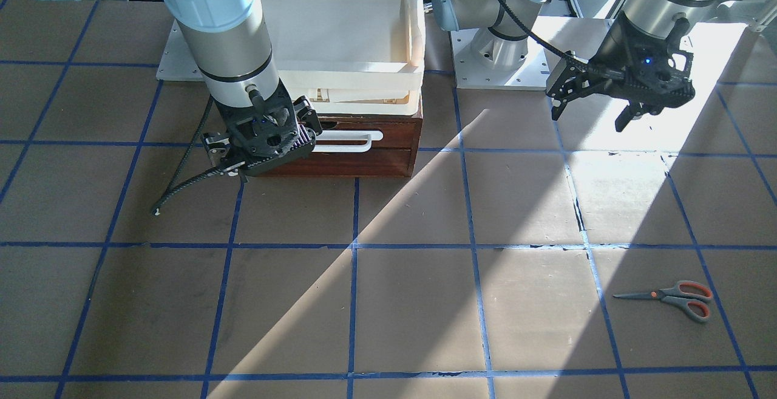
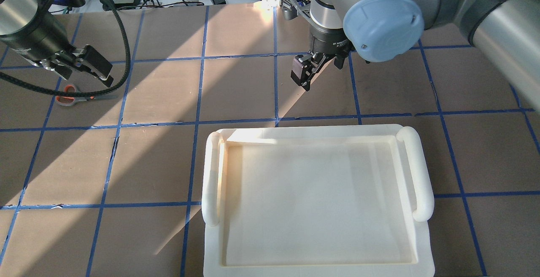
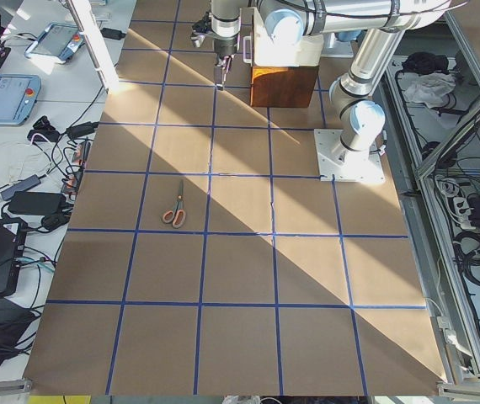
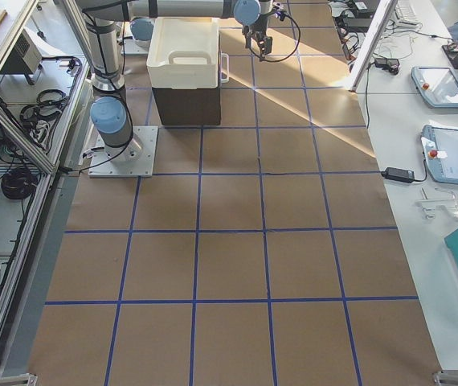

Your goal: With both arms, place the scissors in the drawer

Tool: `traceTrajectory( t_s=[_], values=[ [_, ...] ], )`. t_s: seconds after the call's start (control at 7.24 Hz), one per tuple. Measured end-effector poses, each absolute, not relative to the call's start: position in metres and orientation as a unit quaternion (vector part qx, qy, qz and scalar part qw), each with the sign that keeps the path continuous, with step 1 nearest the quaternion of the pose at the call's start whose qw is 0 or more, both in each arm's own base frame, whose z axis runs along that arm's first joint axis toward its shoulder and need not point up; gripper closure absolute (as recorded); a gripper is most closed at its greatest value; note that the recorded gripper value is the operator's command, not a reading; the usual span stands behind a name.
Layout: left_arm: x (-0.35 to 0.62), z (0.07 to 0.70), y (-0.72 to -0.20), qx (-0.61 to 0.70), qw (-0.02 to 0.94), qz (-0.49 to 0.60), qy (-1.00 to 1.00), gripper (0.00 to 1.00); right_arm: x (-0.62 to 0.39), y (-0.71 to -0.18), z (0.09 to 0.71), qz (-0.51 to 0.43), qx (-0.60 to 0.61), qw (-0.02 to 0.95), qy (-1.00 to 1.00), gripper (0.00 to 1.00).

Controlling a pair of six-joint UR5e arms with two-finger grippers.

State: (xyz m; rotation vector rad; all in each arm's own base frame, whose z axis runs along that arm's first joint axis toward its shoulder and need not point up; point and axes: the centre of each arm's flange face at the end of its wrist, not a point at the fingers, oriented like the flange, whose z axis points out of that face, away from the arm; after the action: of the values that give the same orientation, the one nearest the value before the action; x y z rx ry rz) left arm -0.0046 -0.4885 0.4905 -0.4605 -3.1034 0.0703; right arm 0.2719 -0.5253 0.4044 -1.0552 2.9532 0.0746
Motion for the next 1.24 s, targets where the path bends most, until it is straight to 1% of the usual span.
traceTrajectory(
  t_s=[0.28,0.69,0.97,1.24],
  values=[
    [0.053,0.476,-0.495,-0.232,0.002,0.016,-0.973,0.0,0.279,-0.514,0.372,0.055,-0.421,0.013,0.906,0.0],
    [0.116,0.434,-0.522,-0.38,0.002,0.013,-0.925,0.0,0.282,-0.513,0.355,0.067,-0.533,0.041,0.843,0.0],
    [0.156,0.4,-0.541,-0.488,-0.009,0.018,-0.873,0.0,0.286,-0.509,0.344,0.078,-0.611,0.076,0.784,0.0],
    [0.198,0.363,-0.559,-0.572,-0.026,0.023,-0.82,0.0,0.292,-0.513,0.326,0.08,-0.65,0.098,0.75,0.0]
  ],
)
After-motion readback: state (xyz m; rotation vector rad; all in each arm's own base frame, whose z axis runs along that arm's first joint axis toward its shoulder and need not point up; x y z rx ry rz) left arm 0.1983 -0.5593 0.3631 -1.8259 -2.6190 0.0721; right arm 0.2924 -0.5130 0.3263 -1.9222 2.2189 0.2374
